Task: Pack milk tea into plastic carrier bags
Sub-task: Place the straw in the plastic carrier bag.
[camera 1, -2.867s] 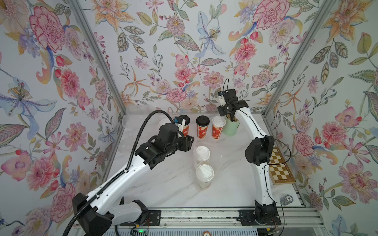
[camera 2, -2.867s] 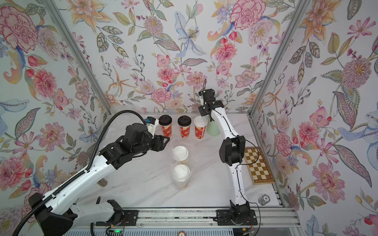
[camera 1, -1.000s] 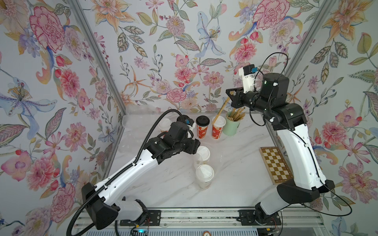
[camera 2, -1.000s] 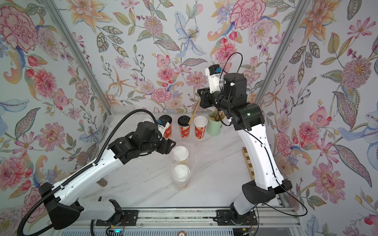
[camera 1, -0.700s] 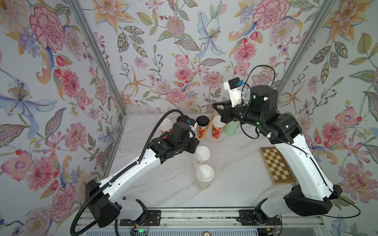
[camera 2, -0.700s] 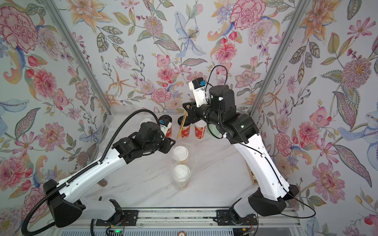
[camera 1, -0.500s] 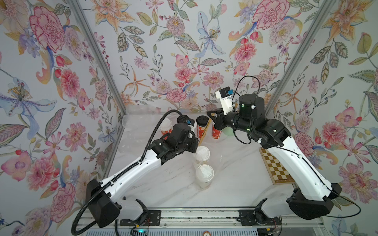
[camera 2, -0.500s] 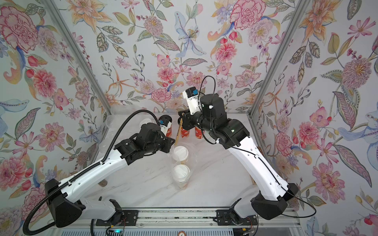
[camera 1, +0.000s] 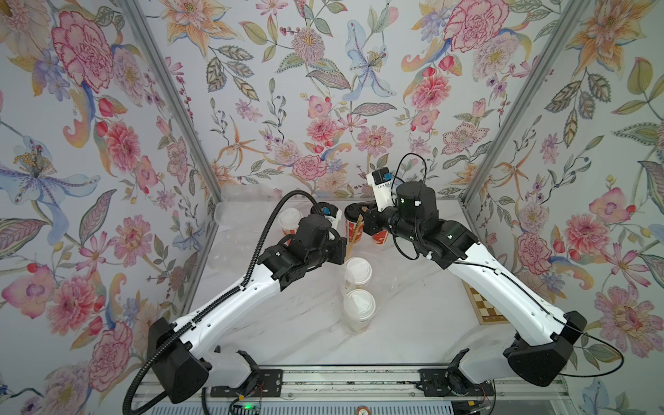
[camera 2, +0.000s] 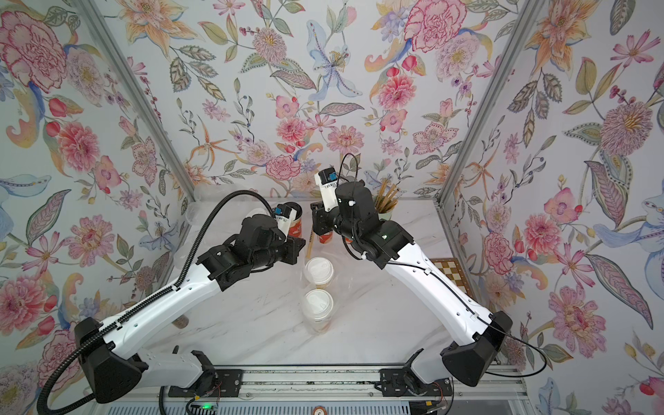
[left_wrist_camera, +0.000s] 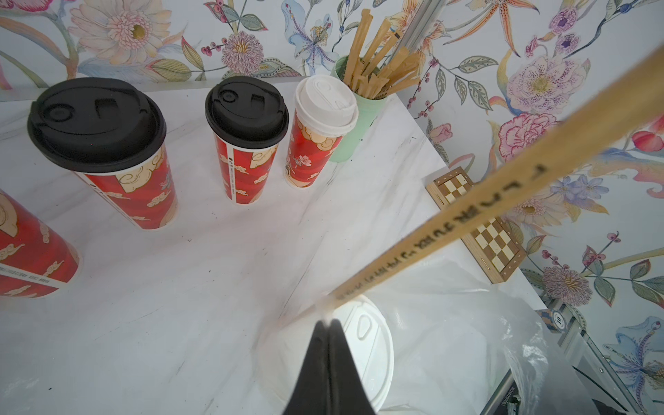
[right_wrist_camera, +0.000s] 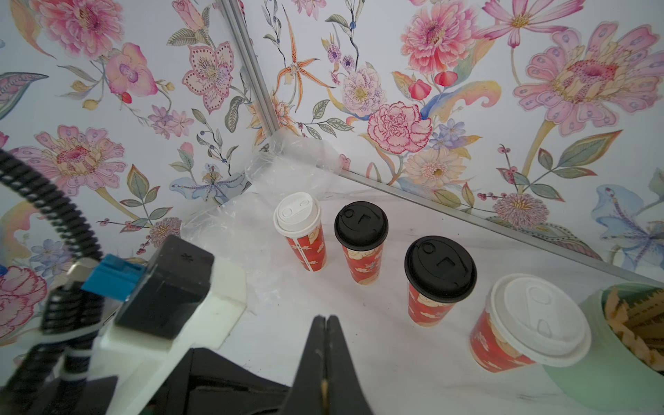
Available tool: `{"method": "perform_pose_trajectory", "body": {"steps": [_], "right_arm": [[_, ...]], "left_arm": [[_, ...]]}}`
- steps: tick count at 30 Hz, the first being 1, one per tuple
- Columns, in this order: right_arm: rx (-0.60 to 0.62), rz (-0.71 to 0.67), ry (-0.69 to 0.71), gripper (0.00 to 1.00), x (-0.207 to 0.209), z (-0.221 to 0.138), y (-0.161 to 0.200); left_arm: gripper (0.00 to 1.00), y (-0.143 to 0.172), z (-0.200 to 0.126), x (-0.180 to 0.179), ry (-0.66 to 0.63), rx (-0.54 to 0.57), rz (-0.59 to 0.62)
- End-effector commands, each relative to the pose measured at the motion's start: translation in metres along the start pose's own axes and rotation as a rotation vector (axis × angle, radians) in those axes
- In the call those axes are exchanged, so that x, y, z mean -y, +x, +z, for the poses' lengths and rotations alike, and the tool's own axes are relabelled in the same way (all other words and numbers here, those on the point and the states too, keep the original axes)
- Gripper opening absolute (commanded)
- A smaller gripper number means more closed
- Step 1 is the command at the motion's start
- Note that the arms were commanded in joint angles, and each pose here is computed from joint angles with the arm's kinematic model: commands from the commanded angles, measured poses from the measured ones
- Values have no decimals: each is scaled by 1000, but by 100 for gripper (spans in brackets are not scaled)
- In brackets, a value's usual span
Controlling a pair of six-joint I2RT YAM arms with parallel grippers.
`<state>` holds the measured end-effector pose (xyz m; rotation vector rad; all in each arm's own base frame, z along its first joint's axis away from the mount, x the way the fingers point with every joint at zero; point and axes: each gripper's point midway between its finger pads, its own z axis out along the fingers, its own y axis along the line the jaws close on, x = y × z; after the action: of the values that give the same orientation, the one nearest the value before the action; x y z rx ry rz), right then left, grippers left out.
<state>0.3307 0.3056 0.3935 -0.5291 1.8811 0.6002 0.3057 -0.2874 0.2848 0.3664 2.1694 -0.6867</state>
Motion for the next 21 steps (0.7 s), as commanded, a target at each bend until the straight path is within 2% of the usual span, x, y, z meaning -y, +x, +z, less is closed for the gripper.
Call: {"method": "perform_pose_trajectory", "body": {"steps": [1, 8, 21], "right_arm": [[68, -47, 28, 2, 1, -6, -8], [90, -112, 58, 2, 4, -1, 6], [0, -204, 8, 2, -8, 30, 61]], "left_arm": [[7, -6, -8, 3, 28, 31, -16], [7, -3, -8, -4, -1, 29, -26], [6, -2, -9, -15, -15, 42, -56]]}}
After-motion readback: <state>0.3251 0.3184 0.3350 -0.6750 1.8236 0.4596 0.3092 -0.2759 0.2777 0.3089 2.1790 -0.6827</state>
